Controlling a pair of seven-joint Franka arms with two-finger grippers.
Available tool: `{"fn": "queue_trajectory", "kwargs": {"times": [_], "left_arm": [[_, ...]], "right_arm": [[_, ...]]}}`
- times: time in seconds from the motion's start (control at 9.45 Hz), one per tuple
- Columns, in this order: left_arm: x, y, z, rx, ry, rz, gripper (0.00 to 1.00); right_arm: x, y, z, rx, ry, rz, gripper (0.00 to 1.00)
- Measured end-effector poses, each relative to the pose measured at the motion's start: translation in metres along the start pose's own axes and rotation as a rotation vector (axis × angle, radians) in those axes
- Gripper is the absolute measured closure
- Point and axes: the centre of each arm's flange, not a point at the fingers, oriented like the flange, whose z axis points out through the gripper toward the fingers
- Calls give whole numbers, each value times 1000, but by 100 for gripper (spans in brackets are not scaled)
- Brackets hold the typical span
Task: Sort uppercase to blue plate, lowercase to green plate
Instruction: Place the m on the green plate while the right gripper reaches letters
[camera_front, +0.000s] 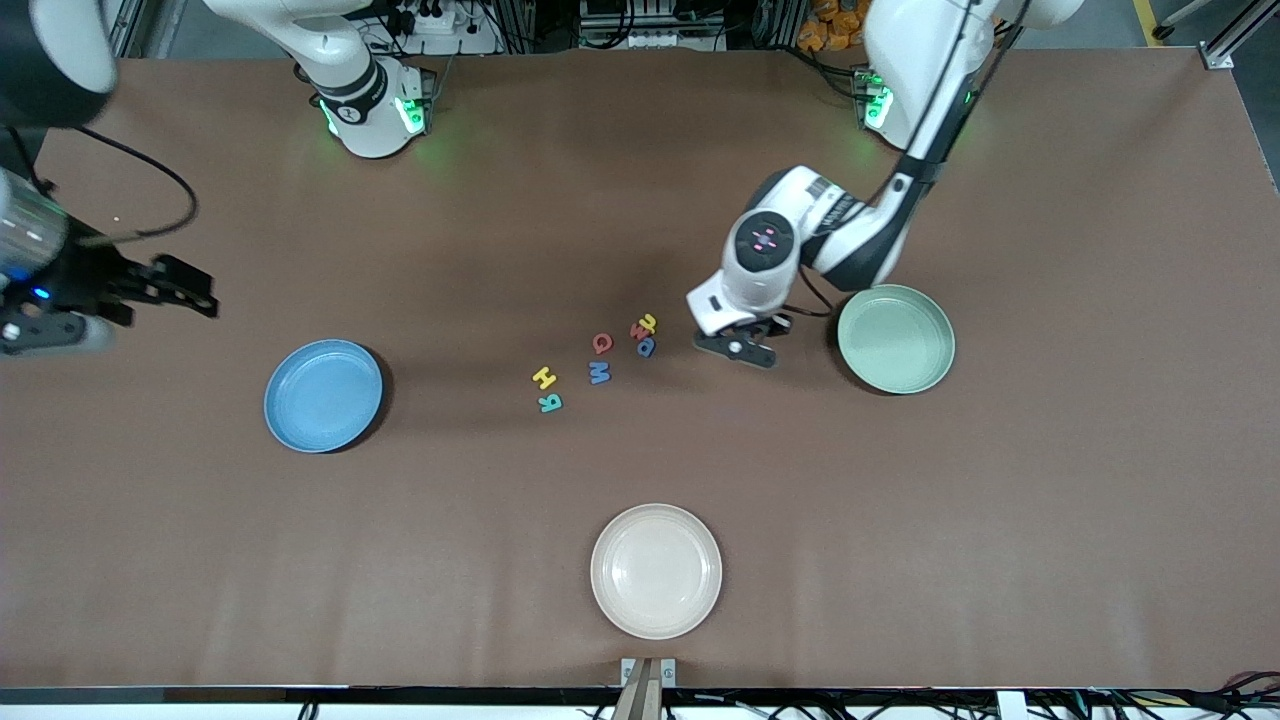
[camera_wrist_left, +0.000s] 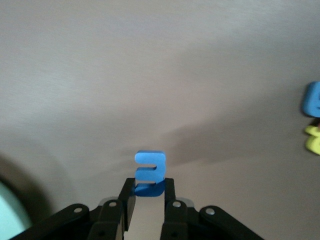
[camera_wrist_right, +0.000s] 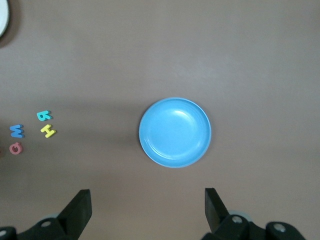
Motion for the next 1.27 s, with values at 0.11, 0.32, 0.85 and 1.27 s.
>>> {"fn": "queue_trajectory", "kwargs": {"times": [0.11,0.32,0.85,1.27], "left_arm": [[3,-20,-1,-1,-3,15,73],[6,-68,-2,-8,-12,68,73],[-17,-164,10,-30,-58,178,73],[-44,-192,17,-43,-87,203,73]], "right_arm": [[10,-31,12,1,9,-12,0],[30,-103,55,-4,7,-45,0],[65,-211,190,-21,26,-97,0],[72,-266,291,-22,65,-66,0]]}}
